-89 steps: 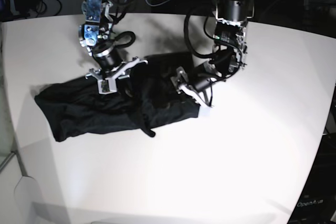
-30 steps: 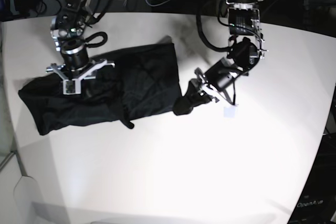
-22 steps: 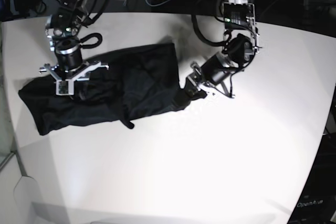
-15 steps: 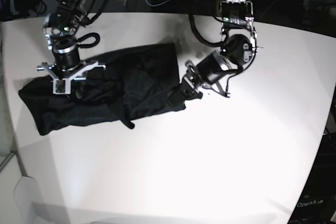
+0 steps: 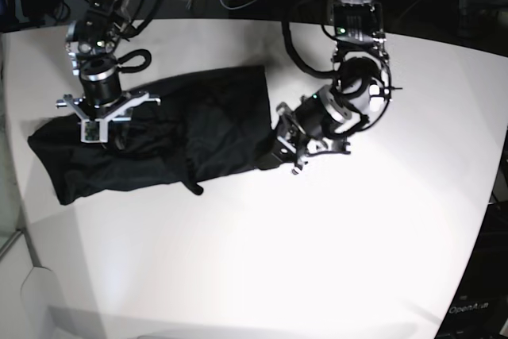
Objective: Fold the T-shirt properly
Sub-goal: 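Press the left gripper onto the folded fabric and regrasp it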
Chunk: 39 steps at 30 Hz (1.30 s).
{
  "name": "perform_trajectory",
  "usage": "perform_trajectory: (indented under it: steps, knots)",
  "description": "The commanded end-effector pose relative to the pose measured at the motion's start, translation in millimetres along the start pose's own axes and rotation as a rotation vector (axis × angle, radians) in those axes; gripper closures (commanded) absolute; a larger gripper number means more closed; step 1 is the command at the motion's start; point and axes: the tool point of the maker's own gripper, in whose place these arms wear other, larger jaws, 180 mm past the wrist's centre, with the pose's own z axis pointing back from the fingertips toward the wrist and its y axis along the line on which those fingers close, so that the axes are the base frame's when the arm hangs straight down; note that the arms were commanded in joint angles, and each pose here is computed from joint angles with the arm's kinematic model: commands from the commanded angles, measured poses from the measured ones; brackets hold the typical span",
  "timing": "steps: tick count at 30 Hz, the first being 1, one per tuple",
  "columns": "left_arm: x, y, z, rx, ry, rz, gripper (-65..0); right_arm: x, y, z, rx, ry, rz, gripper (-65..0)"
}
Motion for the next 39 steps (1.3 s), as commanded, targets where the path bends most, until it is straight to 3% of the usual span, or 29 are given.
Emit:
perform_trajectory:
  steps: [1, 7, 19, 25, 32, 34, 39]
  knots:
    - [0, -15, -1, -0.045, 0.007, -0.011, -7.6, 15, -1, 0, -0.002, -0.057, -0.007, -18.9]
    - [-12, -25, -7, -0.064, 0.053, -0.044, -7.6, 14, -1, 0, -0.001, -0.054, -0.008, -18.9]
    - [-4, -3, 9, 0.163, -0.014, -0.098, -7.6, 12, 2, -1, 0.013, -0.059, -0.051, -18.9]
    - [-3, 1, 6, 0.187, -0.017, -0.092, -7.6, 12, 2, -1, 0.013, -0.058, -0.052, -18.9]
    - [-22, 15, -23, 0.237, 0.086, -0.082, -7.6, 12, 2, -1, 0.013, -0.058, -0.052, -18.9]
    - [-30, 13, -30, 0.231, 0.121, -0.07, -9.5, 12, 2, -1, 0.013, -0.058, -0.052, -18.9]
    - [-39, 8, -36, 0.207, 0.17, -0.044, -22.1, 11, 1, -1, 0.01, -0.057, -0.052, -18.9]
